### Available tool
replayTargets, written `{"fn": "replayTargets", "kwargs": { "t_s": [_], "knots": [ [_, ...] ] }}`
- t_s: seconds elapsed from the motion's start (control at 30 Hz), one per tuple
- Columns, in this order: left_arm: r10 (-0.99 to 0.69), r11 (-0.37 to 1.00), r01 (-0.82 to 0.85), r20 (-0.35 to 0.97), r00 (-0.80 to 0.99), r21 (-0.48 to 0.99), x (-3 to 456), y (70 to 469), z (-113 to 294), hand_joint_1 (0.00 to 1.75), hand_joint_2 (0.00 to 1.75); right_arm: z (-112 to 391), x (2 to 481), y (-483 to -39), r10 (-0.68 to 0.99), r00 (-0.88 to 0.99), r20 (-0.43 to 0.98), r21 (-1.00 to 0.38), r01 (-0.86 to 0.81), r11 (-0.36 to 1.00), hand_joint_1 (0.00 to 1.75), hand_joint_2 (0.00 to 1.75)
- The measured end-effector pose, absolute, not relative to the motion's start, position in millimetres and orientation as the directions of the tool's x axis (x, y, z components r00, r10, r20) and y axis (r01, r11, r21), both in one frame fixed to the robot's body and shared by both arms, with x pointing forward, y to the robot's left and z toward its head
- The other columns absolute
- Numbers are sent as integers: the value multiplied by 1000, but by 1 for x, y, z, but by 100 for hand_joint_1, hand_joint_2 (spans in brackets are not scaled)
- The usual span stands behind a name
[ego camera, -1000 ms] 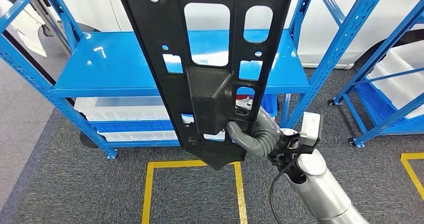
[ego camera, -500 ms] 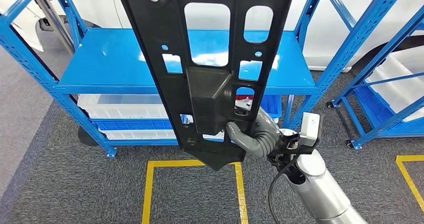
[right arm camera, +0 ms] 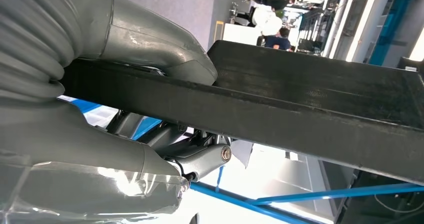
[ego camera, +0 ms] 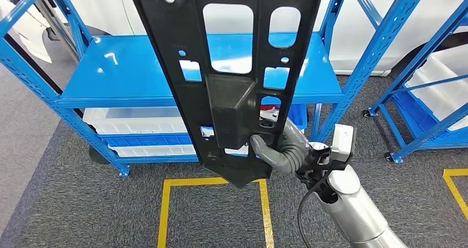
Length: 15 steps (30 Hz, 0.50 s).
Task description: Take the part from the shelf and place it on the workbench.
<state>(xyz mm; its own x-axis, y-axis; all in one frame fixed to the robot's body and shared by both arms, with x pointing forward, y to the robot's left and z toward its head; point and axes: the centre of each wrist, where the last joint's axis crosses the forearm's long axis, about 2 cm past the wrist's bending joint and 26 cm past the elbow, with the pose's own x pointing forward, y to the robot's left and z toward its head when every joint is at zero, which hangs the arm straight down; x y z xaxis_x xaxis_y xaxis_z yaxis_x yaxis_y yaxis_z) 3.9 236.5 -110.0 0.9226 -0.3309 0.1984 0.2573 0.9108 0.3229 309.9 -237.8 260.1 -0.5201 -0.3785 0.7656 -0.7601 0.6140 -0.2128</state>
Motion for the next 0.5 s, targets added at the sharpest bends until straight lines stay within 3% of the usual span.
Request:
{"fn": "replayTargets", "kwargs": {
  "t_s": [0.5],
  "knots": [
    [-331, 911, 260, 191, 924, 320, 0, 236, -110, 0, 175, 259, 309, -238, -379, -517, 767, -210, -761, 614, 175, 175]
  ]
}}
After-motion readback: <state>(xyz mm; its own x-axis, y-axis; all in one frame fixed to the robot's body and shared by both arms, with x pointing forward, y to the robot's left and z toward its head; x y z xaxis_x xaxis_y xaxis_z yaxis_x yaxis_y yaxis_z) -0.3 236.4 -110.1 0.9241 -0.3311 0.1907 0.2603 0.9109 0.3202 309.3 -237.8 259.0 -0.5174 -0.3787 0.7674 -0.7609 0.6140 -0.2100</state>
